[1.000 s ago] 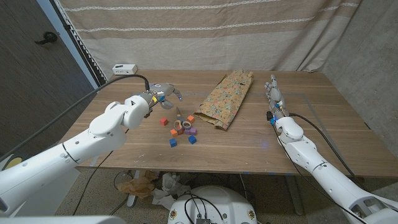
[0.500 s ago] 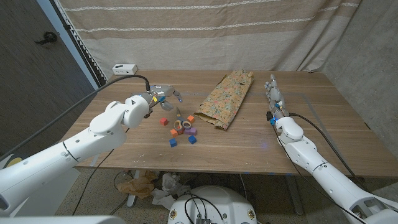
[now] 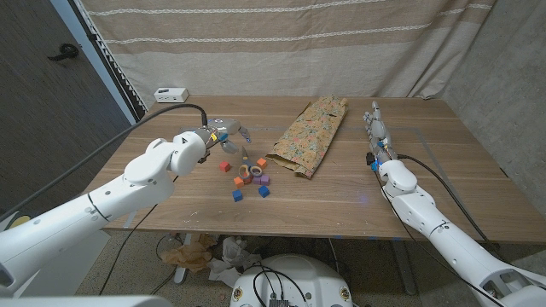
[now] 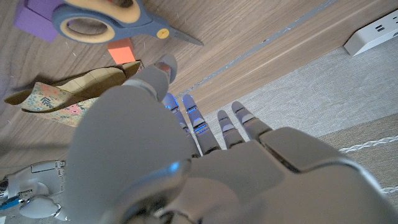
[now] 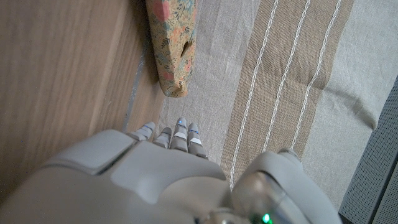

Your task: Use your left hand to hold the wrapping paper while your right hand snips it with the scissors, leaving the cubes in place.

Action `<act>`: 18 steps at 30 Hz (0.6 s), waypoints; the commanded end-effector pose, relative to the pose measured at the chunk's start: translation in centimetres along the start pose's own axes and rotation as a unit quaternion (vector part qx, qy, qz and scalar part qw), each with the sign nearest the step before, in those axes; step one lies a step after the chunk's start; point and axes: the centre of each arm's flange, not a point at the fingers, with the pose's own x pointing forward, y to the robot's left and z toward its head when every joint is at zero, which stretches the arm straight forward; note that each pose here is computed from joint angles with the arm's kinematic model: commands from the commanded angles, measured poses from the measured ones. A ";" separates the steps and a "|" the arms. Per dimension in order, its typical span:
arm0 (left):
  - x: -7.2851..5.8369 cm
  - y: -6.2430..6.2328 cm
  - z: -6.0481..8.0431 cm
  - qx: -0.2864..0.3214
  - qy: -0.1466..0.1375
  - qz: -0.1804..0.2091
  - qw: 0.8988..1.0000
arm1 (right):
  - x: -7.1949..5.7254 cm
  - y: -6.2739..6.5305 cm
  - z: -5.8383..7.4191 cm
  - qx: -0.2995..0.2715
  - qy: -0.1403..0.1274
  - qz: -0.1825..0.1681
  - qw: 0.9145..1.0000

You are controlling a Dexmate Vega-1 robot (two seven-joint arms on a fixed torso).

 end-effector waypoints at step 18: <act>0.2 -1.1 0.1 0.003 0.004 -0.018 1.000 | 1.0 0.8 0.2 0.003 -0.006 0.006 1.000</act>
